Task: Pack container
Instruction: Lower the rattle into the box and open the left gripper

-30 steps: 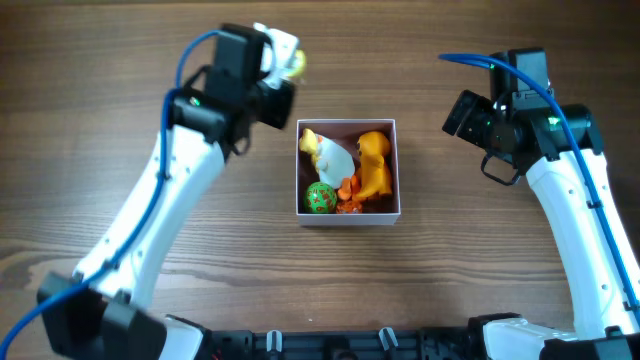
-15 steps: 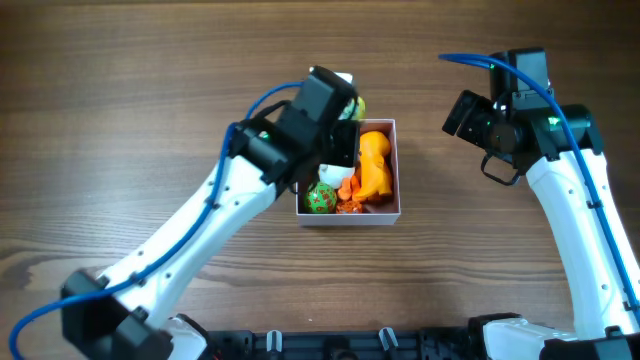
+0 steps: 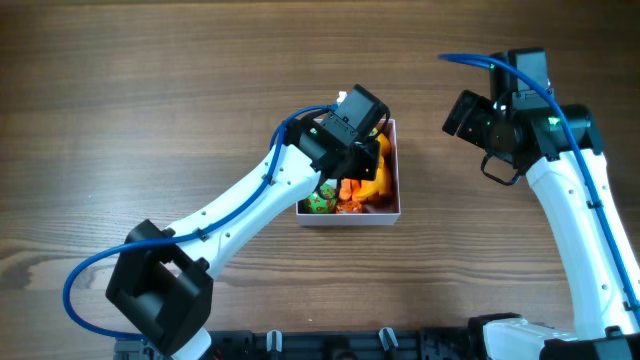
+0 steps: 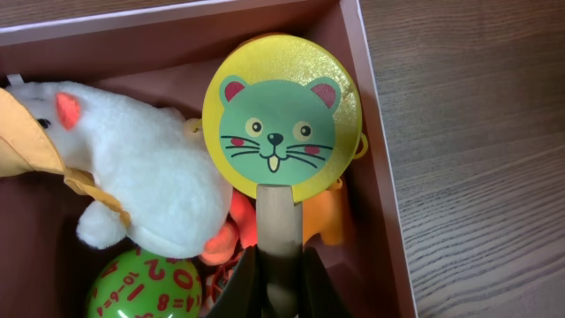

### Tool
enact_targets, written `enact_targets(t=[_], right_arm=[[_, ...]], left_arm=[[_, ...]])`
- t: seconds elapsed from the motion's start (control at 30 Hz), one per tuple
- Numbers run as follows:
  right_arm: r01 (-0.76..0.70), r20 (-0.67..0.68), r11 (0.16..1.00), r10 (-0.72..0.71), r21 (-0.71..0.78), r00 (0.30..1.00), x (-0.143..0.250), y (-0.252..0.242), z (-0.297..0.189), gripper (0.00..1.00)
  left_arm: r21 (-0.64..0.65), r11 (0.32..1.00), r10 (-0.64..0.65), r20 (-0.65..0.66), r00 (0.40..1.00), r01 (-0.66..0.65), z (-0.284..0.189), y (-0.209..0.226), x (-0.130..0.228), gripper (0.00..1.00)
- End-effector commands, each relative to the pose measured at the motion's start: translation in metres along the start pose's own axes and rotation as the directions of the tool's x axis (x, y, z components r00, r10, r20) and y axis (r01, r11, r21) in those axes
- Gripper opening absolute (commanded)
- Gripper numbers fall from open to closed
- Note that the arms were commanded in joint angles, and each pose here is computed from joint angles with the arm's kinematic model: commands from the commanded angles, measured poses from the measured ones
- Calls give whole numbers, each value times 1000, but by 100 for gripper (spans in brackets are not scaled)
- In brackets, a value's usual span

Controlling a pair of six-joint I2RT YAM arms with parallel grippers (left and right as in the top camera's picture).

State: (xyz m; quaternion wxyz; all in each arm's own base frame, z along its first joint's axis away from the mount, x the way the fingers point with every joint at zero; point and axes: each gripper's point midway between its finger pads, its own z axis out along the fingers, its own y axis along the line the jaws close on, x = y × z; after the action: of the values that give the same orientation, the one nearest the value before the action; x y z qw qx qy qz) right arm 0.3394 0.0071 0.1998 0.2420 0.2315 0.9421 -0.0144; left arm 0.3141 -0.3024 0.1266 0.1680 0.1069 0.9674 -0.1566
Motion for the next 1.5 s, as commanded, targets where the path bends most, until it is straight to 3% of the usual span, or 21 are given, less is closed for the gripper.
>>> enact_targets(t=[0.0,0.57,0.7,0.73,0.77,0.8,0.87,0.9,1.13,1.3,1.47], right_arm=[[4,9,1000,-4,15,1000,-2,-2,1,100],[4,9,1000,-4,15,1000,-2,-2,1,100],[4,9,1000,-4,15,1000,-2,-2,1,100],[4,9,1000,-4,15,1000,-2,-2,1,100],[4,9,1000,-4,15,1000,-2,-2,1,100],[4,9,1000,-4,15,1000,-2,-2,1,100],[4,9,1000,-4,15,1000,-2,-2,1,100],[4,9,1000,-4,15,1000,-2,-2,1,100],[4,9,1000,-4,15,1000,-2,-2,1,100],[4,9,1000,-4,15,1000,-2,-2,1,100],[4,9,1000,-4,15,1000,-2,-2,1,100]], left_arm=[[8,1000,-10,5,1000,10,-1,-4,-2,4],[-106,992,-61,29,998,64,18,17,-6,4],[-88,994,-60,54,997,65,20,13,-13,8],[-81,995,-60,64,996,65,20,11,-15,11],[-77,995,-60,71,996,66,20,10,-17,41],[-73,995,-59,76,995,65,20,10,-19,65],[-74,996,-54,77,996,59,20,10,-19,82],[-69,996,-60,82,995,65,17,11,-21,99],[-50,983,-162,208,965,176,-46,51,-57,100],[-64,923,-332,364,870,379,-137,139,-75,100],[-84,843,-441,458,772,531,-189,205,-66,100]])
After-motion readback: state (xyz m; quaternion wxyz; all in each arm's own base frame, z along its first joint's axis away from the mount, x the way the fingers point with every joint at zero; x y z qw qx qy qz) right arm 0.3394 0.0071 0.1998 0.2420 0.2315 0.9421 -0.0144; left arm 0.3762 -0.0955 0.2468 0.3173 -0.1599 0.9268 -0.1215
